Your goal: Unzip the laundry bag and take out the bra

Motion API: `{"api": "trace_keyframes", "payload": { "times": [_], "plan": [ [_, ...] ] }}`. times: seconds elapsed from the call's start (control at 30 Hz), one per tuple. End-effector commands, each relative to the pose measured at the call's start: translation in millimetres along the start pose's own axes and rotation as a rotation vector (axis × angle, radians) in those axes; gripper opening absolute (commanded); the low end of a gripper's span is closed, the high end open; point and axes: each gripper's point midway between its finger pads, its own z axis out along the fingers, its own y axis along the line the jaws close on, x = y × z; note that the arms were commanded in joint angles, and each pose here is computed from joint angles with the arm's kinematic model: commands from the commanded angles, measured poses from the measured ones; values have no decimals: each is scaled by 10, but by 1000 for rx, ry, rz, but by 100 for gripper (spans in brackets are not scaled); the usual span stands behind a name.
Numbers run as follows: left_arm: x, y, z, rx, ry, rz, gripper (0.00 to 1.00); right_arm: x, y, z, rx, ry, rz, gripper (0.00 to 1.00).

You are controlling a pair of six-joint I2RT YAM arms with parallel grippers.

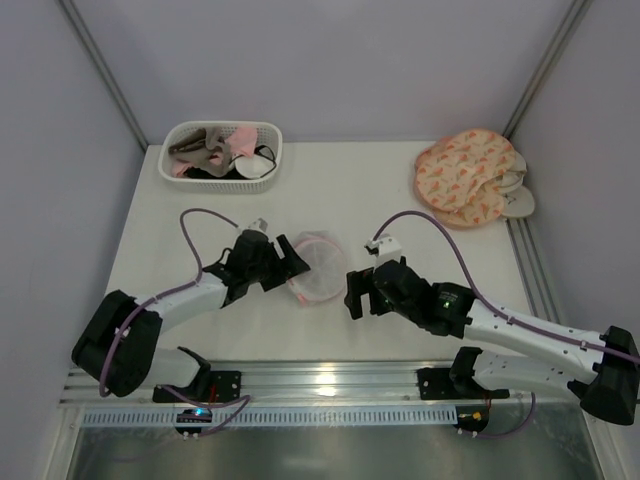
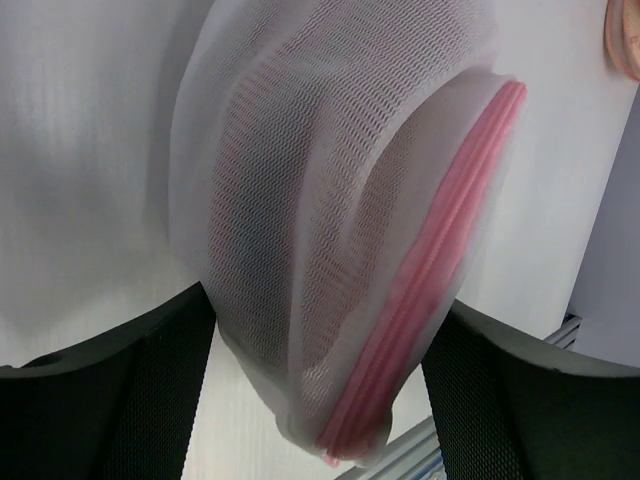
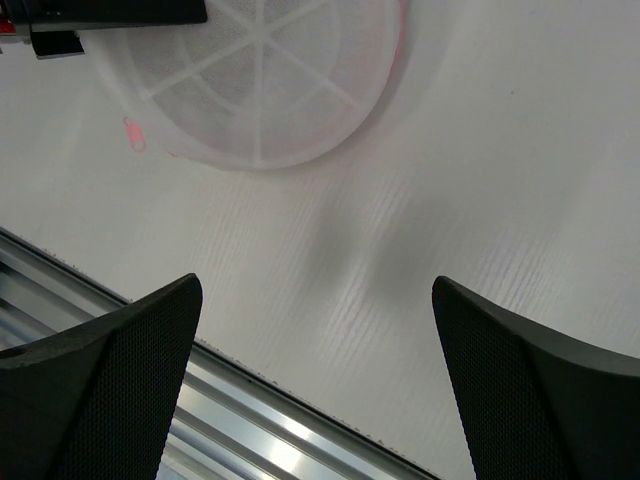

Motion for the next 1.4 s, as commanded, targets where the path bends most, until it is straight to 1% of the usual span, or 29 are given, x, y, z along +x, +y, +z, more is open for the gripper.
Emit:
{"api": "trace_keyframes", "payload": {
  "times": [0.0,0.03,0.07,0.1,0.13,0.2,0.3,0.37,0.43,0.47,0.5,0.53,0.57,0.6,0.63,0.7,0.73,0.77,0.8,0.83,0.87,0.9,1.0,1.03,1.1,1.17,1.2,1.27,1.37],
  "plan": [
    [-169,-361,94,133,-65,-18,77,-209,126,-24,-10,-63,25,99],
    [-165,-430,107,156,-73,-23,77,-210,129,-16,-6,-61,23,99],
    [-168,-418,125,137,-84,-24,93,-203,124,-11,-2,-61,20,99],
    [-188,-460,128,121,-89,-23,99,-196,118,-6,3,-59,18,99],
    [-113,-425,123,89,-73,-13,99,-206,120,-15,5,-63,18,100],
    [-99,-455,39,120,-90,-5,99,-211,83,-31,20,-69,19,99],
    [-150,-625,-149,241,-140,-18,100,-208,34,-69,32,-78,18,100],
    [-140,-695,-228,277,-134,-26,99,-214,7,-93,39,-86,18,99],
    [-133,-791,-295,316,-112,-80,99,-221,-14,-113,46,-92,19,99],
    [-69,-879,-333,362,-63,-91,99,-237,-15,-128,45,-99,25,99],
    [-70,-976,-362,407,-49,-124,99,-241,-17,-132,44,-104,27,99],
    [-22,-939,-281,396,-24,-151,99,-251,-17,-138,43,-108,25,99],
    [29,-915,-236,380,19,-197,100,-258,-16,-140,42,-111,30,99],
    [216,-974,-268,411,150,-212,99,-269,-10,-146,39,-116,32,99],
    [241,-1010,-153,431,183,-161,99,-276,2,-151,33,-116,33,99],
    [283,-1030,-55,427,220,-144,99,-281,5,-163,36,-113,35,99],
    [278,-1010,-10,419,208,-151,93,-265,-10,-155,44,-109,34,99],
    [264,-966,15,394,188,-152,92,-250,-27,-156,52,-102,30,99],
    [283,-751,87,273,166,-163,91,-247,-31,-163,56,-100,33,99],
    [267,-636,97,203,137,-117,88,-228,-55,-160,69,-96,32,99],
    [182,-690,-1,175,103,-88,88,-201,-74,-168,76,-89,32,100],
    [264,-477,-47,59,115,-76,82,-185,-86,-164,80,-87,32,100],
    [181,-526,-265,64,73,-63,76,-159,-136,-169,89,-97,36,99],
    [197,-513,-319,56,78,-70,71,-170,-139,-185,87,-106,39,100],
    [136,-660,-487,102,53,-87,71,-165,-168,-191,98,-110,40,99],
    [172,-746,-602,108,46,-92,74,-172,-189,-198,107,-115,39,99],
    [142,-869,-705,142,30,-87,76,-170,-195,-201,110,-114,38,100],
    [179,-914,-749,134,25,-83,78,-164,-227,-198,126,-115,36,99],
    [221,-909,-671,118,35,-103,79,-162,-225,-198,127,-113,44,99]
  ]
}}
